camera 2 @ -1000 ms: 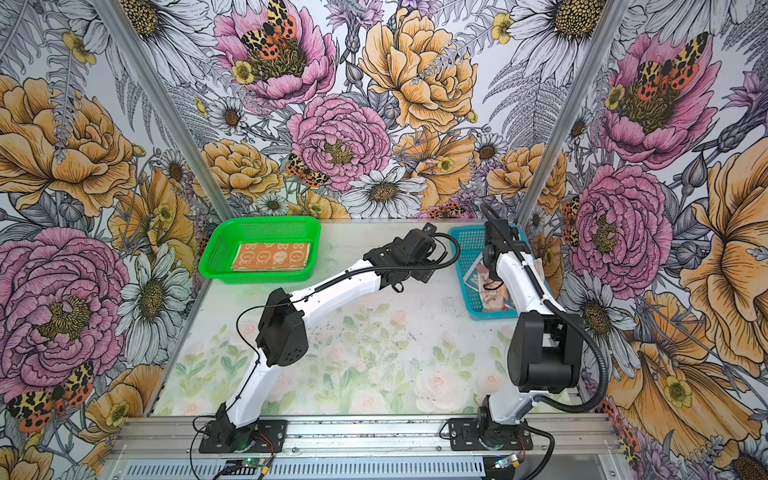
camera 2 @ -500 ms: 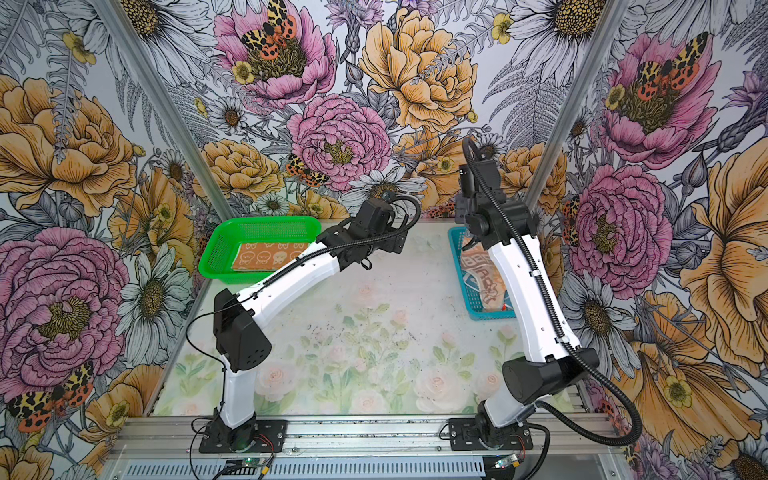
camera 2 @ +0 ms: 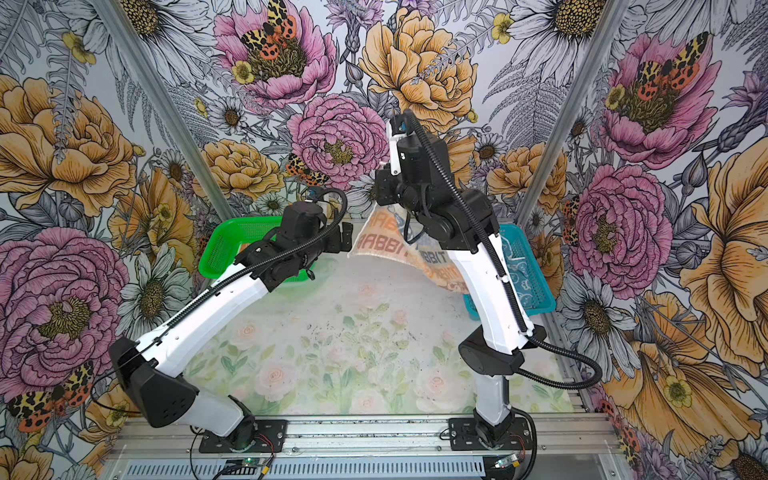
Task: Fold and stack the towels
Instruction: 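Lift the multicolored towel out and drop it onto the table center with the right gripper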
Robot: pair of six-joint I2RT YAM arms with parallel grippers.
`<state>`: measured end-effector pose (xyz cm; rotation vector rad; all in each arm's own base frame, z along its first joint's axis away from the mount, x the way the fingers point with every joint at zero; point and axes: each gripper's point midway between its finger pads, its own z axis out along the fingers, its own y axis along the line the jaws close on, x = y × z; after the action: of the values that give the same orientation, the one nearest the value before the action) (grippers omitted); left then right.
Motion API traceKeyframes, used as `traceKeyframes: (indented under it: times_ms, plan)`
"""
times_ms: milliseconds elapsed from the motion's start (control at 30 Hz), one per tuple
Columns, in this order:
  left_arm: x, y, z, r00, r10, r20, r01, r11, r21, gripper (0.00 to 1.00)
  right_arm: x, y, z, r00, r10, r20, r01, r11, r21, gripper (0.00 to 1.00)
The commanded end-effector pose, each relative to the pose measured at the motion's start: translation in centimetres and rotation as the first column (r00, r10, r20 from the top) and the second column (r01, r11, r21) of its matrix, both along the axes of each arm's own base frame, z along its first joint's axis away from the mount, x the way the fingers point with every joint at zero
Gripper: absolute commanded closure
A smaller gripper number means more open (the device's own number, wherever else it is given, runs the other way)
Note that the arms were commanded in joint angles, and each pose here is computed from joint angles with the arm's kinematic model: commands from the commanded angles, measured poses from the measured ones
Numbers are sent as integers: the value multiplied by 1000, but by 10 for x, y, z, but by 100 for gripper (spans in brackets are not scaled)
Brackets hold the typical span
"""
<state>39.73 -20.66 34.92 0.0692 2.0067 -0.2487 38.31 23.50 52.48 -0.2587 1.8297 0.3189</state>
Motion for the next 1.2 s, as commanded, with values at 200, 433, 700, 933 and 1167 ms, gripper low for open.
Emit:
traceKeyframes:
  times_ms: [200, 433, 700, 933, 1167]
  plan:
    - [-8, 6, -38, 995, -22, -101, 5, 987, -162, 1, 99, -2, -127, 945, -21, -326, 39, 998, 49, 100]
    - [-23, 9, -67, 985, -35, -168, 4, 984, -180, 1, 140, 35, -238, 854, 51, -518, -25, 998, 57, 100]
    - [-36, 0, -110, 960, -105, -259, 29, 960, -279, 1, 141, 40, -264, 822, 57, -566, -37, 998, 46, 100]
    - [-48, -33, -164, 921, -172, -349, 73, 957, -280, 1, 125, 6, -264, 815, -19, -579, -2, 999, -36, 100]
    - [-52, -92, -188, 875, -282, -393, 164, 937, -308, 1, 100, -34, -235, 845, -62, -531, 40, 998, -53, 100]
